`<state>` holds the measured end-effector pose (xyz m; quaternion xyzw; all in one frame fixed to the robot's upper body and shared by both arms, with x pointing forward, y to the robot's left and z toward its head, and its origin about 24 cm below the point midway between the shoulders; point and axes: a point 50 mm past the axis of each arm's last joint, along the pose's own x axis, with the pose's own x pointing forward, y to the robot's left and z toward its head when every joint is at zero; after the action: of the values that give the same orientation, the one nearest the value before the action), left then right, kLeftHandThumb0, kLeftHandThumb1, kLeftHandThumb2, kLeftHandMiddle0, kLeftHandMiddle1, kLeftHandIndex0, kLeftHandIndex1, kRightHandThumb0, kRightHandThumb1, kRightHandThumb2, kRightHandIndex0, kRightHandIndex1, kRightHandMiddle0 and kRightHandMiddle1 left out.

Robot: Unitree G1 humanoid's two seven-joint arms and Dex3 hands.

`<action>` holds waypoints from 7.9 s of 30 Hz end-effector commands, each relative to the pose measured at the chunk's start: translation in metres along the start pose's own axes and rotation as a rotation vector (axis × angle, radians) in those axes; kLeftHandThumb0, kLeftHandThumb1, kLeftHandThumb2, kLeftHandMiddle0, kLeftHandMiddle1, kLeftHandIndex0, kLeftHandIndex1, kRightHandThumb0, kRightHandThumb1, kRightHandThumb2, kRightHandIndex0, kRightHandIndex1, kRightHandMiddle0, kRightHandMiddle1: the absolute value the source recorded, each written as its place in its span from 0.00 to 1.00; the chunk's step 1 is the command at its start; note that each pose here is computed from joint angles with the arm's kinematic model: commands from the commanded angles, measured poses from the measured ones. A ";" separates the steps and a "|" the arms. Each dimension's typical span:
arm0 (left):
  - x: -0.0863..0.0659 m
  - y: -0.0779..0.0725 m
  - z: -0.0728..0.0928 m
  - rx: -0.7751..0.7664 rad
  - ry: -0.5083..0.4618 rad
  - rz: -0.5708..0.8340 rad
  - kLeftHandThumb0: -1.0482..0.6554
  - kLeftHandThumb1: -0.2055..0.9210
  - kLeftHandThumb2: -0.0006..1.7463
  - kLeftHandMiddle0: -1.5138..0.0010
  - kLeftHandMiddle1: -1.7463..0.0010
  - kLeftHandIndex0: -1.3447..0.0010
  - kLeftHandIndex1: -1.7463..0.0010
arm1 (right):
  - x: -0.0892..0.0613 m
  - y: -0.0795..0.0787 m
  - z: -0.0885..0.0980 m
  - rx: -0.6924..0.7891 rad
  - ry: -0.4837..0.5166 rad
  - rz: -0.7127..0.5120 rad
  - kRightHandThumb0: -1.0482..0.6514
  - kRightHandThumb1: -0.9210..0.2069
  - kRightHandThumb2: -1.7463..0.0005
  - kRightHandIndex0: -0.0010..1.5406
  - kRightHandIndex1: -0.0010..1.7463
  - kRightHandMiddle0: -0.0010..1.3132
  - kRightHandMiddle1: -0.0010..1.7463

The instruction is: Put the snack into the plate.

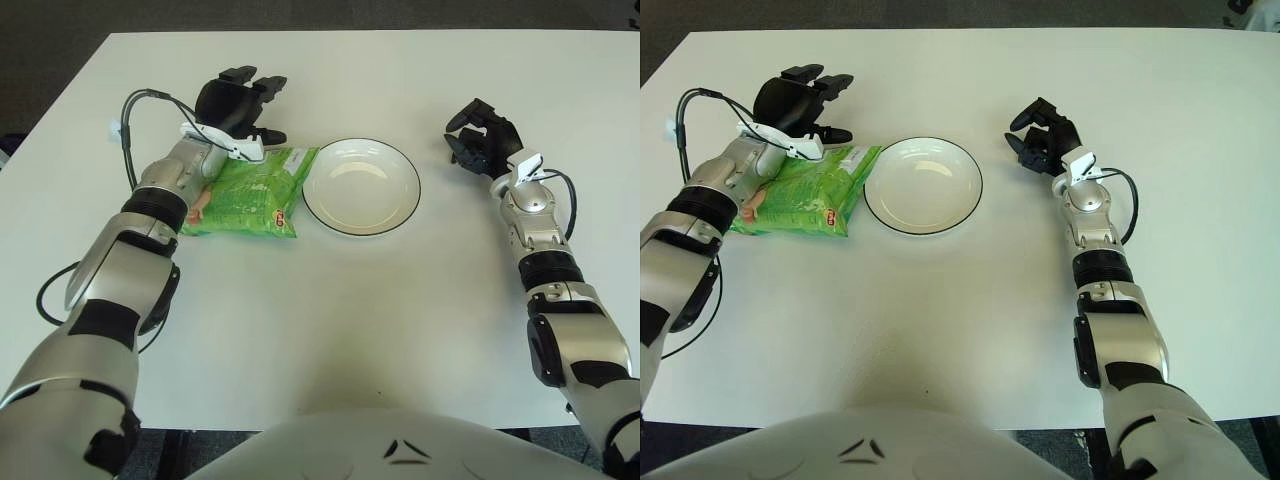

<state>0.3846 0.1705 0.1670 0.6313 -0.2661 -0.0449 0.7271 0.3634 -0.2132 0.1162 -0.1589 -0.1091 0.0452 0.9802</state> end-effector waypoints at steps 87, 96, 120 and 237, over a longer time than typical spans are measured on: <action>-0.056 0.057 -0.018 -0.252 -0.332 -0.644 0.05 1.00 0.23 0.78 1.00 0.73 1.00 | -0.014 0.003 -0.057 -0.031 0.347 0.026 0.40 0.14 0.61 0.47 0.97 0.28 0.96; -0.057 0.058 -0.019 -0.299 -0.324 -0.717 0.03 1.00 0.24 0.80 1.00 0.75 1.00 | -0.014 0.002 -0.057 -0.032 0.347 0.025 0.39 0.16 0.59 0.47 0.97 0.28 0.96; -0.068 0.067 -0.021 -0.385 -0.271 -0.856 0.01 1.00 0.21 0.81 1.00 0.76 0.99 | -0.014 0.001 -0.057 -0.034 0.348 0.022 0.39 0.17 0.59 0.47 0.98 0.28 0.97; 0.004 0.074 0.034 -0.384 -0.500 0.050 0.37 0.60 0.64 0.47 0.00 0.64 0.00 | -0.020 -0.003 -0.061 -0.116 0.396 0.104 0.40 0.09 0.68 0.44 0.97 0.29 0.93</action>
<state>0.3550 0.1591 0.2306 0.4535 -0.4243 -0.2216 0.7518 0.3793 -0.2306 0.1169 -0.2107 -0.0341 0.0399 0.9761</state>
